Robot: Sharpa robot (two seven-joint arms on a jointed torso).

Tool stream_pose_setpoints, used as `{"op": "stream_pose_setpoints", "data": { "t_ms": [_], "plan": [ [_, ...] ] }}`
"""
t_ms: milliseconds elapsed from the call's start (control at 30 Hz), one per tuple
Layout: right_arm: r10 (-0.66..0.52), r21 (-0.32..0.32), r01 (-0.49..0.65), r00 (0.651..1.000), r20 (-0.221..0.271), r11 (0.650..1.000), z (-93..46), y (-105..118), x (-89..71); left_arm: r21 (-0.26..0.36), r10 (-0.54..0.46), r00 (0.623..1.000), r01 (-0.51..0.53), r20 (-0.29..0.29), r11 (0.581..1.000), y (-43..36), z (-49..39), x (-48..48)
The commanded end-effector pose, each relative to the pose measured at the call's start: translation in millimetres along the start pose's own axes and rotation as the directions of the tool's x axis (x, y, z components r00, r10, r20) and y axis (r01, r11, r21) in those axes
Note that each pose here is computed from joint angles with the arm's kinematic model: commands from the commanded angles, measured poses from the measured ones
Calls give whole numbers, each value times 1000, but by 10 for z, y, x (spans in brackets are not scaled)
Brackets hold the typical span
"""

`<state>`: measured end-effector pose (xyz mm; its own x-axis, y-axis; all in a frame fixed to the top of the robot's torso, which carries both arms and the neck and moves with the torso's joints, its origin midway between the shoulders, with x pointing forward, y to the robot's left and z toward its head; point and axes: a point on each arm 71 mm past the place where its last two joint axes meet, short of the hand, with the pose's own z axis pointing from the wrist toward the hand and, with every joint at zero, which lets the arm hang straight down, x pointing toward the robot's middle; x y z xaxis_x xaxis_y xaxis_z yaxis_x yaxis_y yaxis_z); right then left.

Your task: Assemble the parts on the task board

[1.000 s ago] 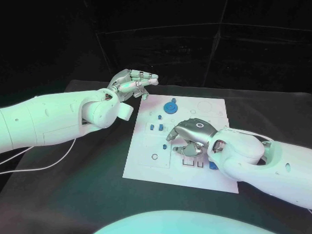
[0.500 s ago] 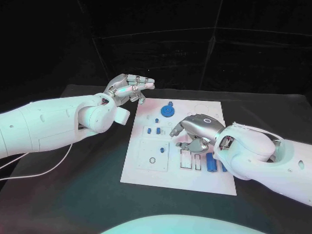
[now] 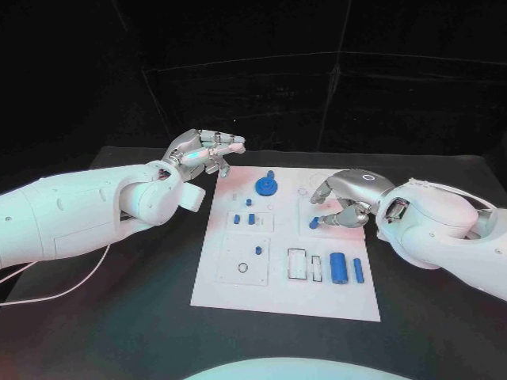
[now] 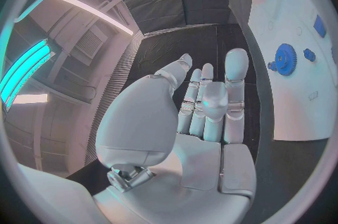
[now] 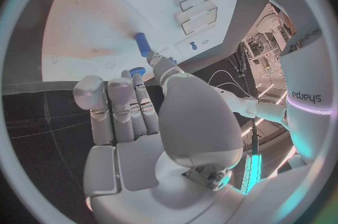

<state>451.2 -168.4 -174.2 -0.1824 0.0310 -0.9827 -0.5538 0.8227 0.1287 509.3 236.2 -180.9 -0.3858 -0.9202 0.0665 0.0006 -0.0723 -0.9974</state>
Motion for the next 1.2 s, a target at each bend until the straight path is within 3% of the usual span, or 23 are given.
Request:
{"op": "stream_pose_setpoints", "data": {
  "t_ms": [33, 200, 433, 700, 1200],
  "plan": [
    [-29, 16, 29, 1000, 9, 999, 5, -22, -23, 3, -10, 1000, 10, -14, 1000, -7, 5, 12],
    [-27, -3, 27, 999, 16, 1000, 12, 8, -33, 2, -10, 1000, 10, -13, 1000, -2, 3, 6],
    [3, -16, -5, 997, -74, 1000, 1, 36, 27, 1, -9, 1000, 9, -10, 1000, 1, 2, 1],
    [3, -26, -7, 990, -143, 1000, -26, 67, 71, 1, -8, 1000, 8, -9, 1000, 2, 1, -4],
    [14, -31, -18, 991, -136, 999, 32, 86, 92, 0, -9, 1000, 9, -9, 1000, 2, 0, -9]
  ]
}}
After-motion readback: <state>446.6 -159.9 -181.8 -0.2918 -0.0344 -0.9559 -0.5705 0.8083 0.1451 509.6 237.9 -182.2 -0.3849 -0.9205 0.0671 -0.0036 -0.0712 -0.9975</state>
